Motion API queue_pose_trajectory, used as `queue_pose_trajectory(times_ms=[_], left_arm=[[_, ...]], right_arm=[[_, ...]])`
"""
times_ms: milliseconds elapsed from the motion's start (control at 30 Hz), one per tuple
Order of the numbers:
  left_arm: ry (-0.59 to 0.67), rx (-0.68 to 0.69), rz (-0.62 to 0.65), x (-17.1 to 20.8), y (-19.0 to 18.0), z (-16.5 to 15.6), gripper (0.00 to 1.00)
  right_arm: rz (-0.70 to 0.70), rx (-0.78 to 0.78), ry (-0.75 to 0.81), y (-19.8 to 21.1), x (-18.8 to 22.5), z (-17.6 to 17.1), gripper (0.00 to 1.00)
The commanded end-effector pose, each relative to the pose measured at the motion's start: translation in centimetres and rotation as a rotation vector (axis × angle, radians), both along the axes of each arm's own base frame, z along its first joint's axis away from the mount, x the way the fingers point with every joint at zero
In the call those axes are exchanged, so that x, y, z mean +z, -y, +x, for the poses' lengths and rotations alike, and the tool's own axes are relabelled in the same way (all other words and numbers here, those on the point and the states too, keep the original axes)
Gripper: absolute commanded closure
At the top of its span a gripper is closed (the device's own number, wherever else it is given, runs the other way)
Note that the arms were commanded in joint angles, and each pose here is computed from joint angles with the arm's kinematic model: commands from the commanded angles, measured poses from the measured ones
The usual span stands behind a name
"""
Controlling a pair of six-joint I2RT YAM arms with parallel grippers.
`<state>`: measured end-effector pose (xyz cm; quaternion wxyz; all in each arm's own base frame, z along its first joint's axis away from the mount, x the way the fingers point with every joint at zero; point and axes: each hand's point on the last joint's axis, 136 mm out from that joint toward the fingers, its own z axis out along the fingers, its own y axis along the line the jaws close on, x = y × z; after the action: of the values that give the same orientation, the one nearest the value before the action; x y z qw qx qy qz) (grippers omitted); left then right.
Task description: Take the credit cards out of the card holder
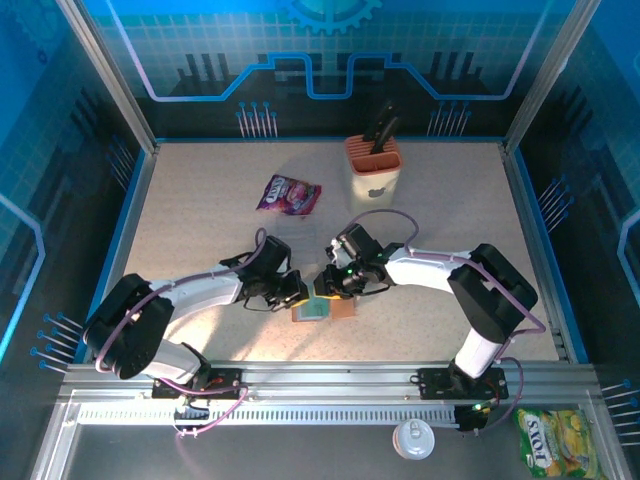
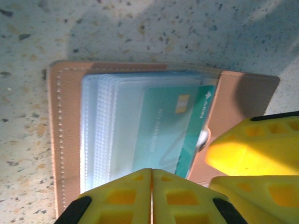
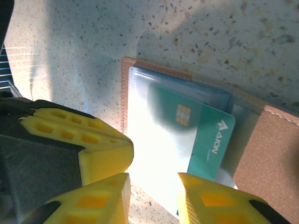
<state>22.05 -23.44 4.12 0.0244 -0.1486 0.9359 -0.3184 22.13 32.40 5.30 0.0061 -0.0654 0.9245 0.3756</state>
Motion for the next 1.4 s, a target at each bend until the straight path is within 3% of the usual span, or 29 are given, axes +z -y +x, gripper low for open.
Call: queue_pose_trajectory(times_ms=[0, 133, 500, 933, 1367], left_arm=[[-0.007, -0.031, 0.002, 0.0, 0.4, -0.1, 0.91], [-0.062, -0.031, 0.101, -1.5, -1.2, -1.0, 0.93], [-0.086, -0.026, 0.104, -2.4, -1.2, -1.3, 0.93], [-0.007, -0.033, 0.038, 0.3, 0.0, 0.1, 0.92], [0.011, -0.069, -0.01, 0.9, 1.6, 0.6, 0.92]], right_arm=[[0.026, 0.004, -0.045, -0.2, -0.7, -0.2, 0.67], [0.021, 0.008, -0.063, -0.2, -1.2, -0.5, 0.67], [-0.123, -0.007, -0.05, 2.1, -2.5, -0.7, 0.67], [-0.026, 0.0, 0.043, 1.3, 0.9, 0.0, 0.64], [0.0, -0.034, 0.047, 2.6, -0.4, -0.4, 0.66]])
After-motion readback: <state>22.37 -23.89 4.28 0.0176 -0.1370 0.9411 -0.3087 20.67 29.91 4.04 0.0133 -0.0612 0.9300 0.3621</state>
